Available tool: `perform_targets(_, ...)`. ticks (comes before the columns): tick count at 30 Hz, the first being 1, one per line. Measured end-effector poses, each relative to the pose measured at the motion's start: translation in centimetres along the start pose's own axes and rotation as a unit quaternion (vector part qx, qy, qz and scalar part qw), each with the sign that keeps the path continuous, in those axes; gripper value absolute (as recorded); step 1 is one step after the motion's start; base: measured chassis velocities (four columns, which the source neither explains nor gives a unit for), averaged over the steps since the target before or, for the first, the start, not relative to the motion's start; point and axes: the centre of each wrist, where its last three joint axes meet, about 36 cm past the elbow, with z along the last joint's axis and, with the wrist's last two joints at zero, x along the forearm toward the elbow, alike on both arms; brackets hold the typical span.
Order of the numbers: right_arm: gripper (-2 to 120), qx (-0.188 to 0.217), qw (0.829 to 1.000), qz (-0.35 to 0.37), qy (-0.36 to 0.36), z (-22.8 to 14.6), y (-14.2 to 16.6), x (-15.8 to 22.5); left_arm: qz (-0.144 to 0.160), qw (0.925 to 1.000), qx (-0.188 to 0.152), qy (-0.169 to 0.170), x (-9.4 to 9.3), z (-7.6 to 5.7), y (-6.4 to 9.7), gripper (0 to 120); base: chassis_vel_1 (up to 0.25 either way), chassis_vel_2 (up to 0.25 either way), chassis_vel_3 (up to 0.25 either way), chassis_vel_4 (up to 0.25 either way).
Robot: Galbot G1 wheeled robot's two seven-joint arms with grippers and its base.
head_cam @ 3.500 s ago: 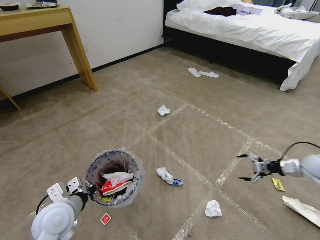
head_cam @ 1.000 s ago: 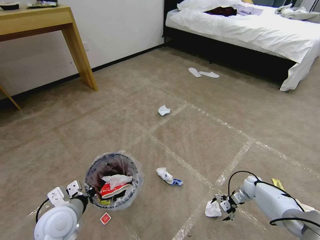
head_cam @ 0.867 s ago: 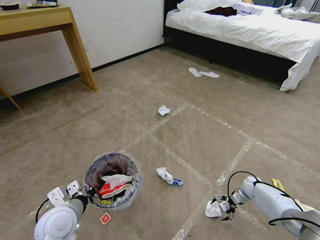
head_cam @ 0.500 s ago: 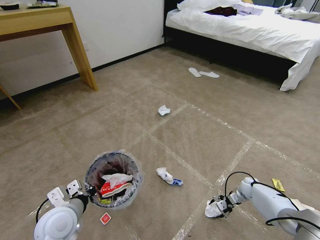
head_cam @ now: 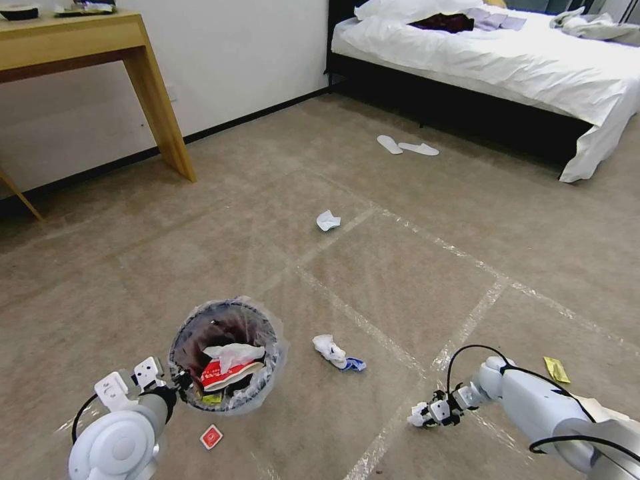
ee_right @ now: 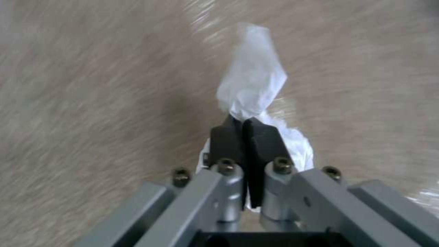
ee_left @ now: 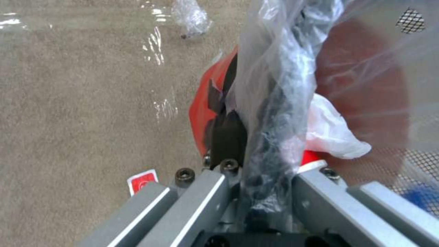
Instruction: Pick up the trash bin and place the garbage on the floor into it.
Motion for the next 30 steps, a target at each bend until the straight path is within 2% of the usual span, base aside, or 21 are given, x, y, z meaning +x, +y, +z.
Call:
perform_targets(1, 1, 0.000, 1.000, 0.000, 0.000, 0.0, 0.0, 0.0, 0.000, 1.0000, 0.000, 0.000, 0.0, 0.0, 0.0, 0, 0.000, 0.000, 0.000, 0.000)
perform_targets(3, 0, -0.024, 0.997, 0.058, -0.053, -0.6, -1.8, 2.2, 0.001, 1.0000, -0.002, 0.001, 0.1, -0.1, 0.0, 0, 0.000, 0.000, 0.000, 0.000)
perform_targets(4, 0, -0.024, 0.997, 0.058, -0.053, -0.6, -1.8, 2.2, 0.001, 1.0000, -0.002, 0.001, 0.1, -0.1, 0.0, 0, 0.000, 0.000, 0.000, 0.000)
perform_targets(6, 0, -0.045, 0.983, 0.139, -0.109, -1.9, -4.1, 4.9, 0.001, 1.0000, -0.003, 0.002, 0.1, -0.2, 0.0, 0, 0.000, 0.000, 0.000, 0.000)
perform_targets(7, 0, -0.045, 0.983, 0.139, -0.109, -1.9, -4.1, 4.9, 0.001, 1.0000, -0.003, 0.002, 0.1, -0.2, 0.0, 0, 0.000, 0.000, 0.000, 0.000)
perform_targets(9, 0, -0.054, 0.955, 0.240, -0.166, -3.6, -6.6, 7.6, 0.002, 1.0000, -0.004, 0.004, 0.0, -0.3, -0.1, 0, 0.000, 0.000, 0.000, 0.000)
perform_targets(10, 0, -0.054, 0.955, 0.240, -0.166, -3.6, -6.6, 7.6, 0.002, 1.0000, -0.004, 0.004, 0.0, -0.3, -0.1, 0, 0.000, 0.000, 0.000, 0.000)
perform_targets(11, 0, -0.072, 0.931, 0.294, -0.204, -4.7, -7.5, 8.7, 0.001, 1.0000, -0.003, 0.005, -0.1, -0.3, 0.0, 0, 0.000, 0.000, 0.000, 0.000)
perform_targets(12, 0, -0.072, 0.931, 0.294, -0.204, -4.7, -7.5, 8.7, 0.001, 1.0000, -0.003, 0.005, -0.1, -0.3, 0.0, 0, 0.000, 0.000, 0.000, 0.000)
perform_targets(14, 0, -0.113, 0.865, 0.388, -0.298, -7.2, -9.4, 11.1, -0.002, 1.0000, -0.001, 0.008, -0.4, -0.4, 0.2, 0, 0.000, 0.000, 0.000, 0.000)
perform_targets(15, 0, -0.113, 0.865, 0.388, -0.298, -7.2, -9.4, 11.1, -0.002, 1.0000, -0.001, 0.008, -0.4, -0.4, 0.2, 0, 0.000, 0.000, 0.000, 0.000)
perform_targets(16, 0, -0.120, 0.834, 0.420, -0.337, -8.3, -10.4, 12.3, -0.003, 1.0000, 0.001, 0.009, -0.4, -0.5, 0.3, 0, 0.000, 0.000, 0.000, 0.000)
perform_targets(18, 0, -0.115, 0.789, 0.452, -0.400, -10.6, -11.7, 14.3, -0.004, 0.9999, 0.002, 0.012, -0.4, -0.6, 0.3, 0, 0.000, 0.000, 0.000, 0.000)
perform_targets(19, 0, -0.115, 0.789, 0.452, -0.400, -10.6, -11.7, 14.3, -0.004, 0.9999, 0.002, 0.012, -0.4, -0.6, 0.3, 0, 0.000, 0.000, 0.000, 0.000)
perform_targets(20, 0, -0.114, 0.763, 0.463, -0.437, -12.1, -12.2, 15.3, -0.003, 0.9999, 0.003, 0.012, -0.3, -0.6, 0.3, 0, 0.000, 0.000, 0.000, 0.000)
perform_targets(21, 0, -0.114, 0.763, 0.463, -0.437, -12.1, -12.2, 15.3, -0.003, 0.9999, 0.003, 0.012, -0.3, -0.6, 0.3, 0, 0.000, 0.000, 0.000, 0.000)
perform_targets(22, 0, -0.113, 0.738, 0.468, -0.473, -13.8, -12.7, 16.3, 0.000, 0.9999, 0.004, 0.013, -0.2, -0.7, 0.2, 0, 0.000, 0.000, 0.000, 0.000)
perform_targets(23, 0, -0.110, 0.721, 0.470, -0.497, -15.3, -12.9, 17.0, 0.002, 0.9999, 0.005, 0.014, -0.2, -0.8, 0.1, 0, 0.000, 0.000, 0.000, 0.000)
perform_targets(24, 0, -0.110, 0.721, 0.470, -0.497, -15.3, -12.9, 17.0, 0.002, 0.9999, 0.005, 0.014, -0.2, -0.8, 0.1, 0, 0.000, 0.000, 0.000, 0.000)
perform_targets(26, 0, -0.096, 0.703, 0.462, -0.533, -18.3, -13.3, 18.4, 0.004, 0.9998, 0.004, 0.019, -0.4, -0.7, 0.0, 0, 0.000, 0.000, 0.000, 0.000)
perform_targets(30, 0, -0.077, 0.699, 0.445, -0.555, -21.3, -13.5, 18.8, 0.003, 0.9997, 0.003, 0.023, -0.8, -0.6, -0.1, 0, 0.000, 0.000, 0.000, 0.000)
